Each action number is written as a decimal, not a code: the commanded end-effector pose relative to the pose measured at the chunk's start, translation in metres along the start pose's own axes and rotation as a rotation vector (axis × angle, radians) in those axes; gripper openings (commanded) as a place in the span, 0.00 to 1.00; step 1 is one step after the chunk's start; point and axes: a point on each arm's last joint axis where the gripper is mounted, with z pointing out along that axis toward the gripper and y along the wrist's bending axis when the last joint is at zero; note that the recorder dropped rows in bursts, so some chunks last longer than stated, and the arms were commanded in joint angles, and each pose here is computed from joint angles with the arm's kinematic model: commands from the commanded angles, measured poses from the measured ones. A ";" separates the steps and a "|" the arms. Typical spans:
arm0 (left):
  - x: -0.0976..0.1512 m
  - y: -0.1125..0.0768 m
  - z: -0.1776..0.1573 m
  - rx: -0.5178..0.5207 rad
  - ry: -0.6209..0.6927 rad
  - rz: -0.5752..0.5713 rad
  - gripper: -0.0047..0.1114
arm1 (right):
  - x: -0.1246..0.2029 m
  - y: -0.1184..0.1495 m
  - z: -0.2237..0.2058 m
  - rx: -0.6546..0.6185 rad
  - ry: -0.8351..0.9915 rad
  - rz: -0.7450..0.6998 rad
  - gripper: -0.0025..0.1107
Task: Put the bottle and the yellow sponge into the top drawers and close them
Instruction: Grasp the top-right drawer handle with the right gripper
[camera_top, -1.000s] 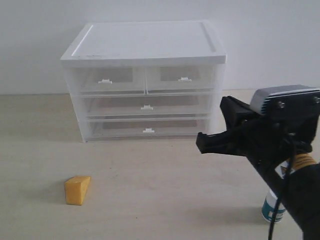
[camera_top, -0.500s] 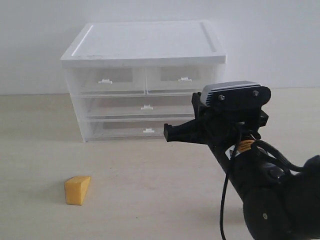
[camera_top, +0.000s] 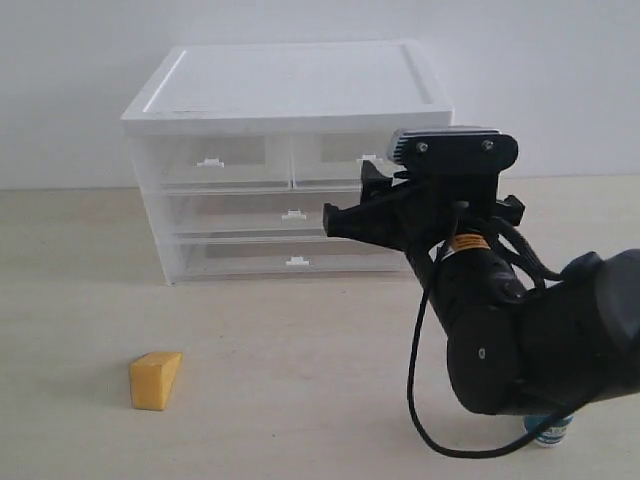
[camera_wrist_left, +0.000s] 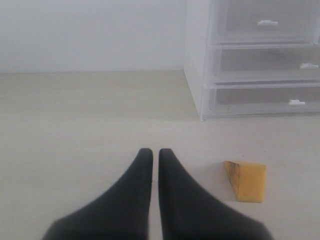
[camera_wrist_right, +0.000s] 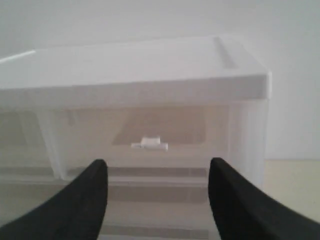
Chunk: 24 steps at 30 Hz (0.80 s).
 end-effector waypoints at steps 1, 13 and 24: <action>0.001 0.000 0.000 -0.001 0.001 -0.004 0.08 | 0.017 0.001 0.013 0.022 0.003 -0.009 0.51; 0.001 0.000 0.000 -0.001 0.001 -0.004 0.08 | 0.029 0.022 0.051 0.031 -0.052 -0.088 0.51; 0.001 0.000 0.000 -0.001 0.001 -0.004 0.08 | 0.031 0.008 0.075 0.130 -0.100 -0.082 0.51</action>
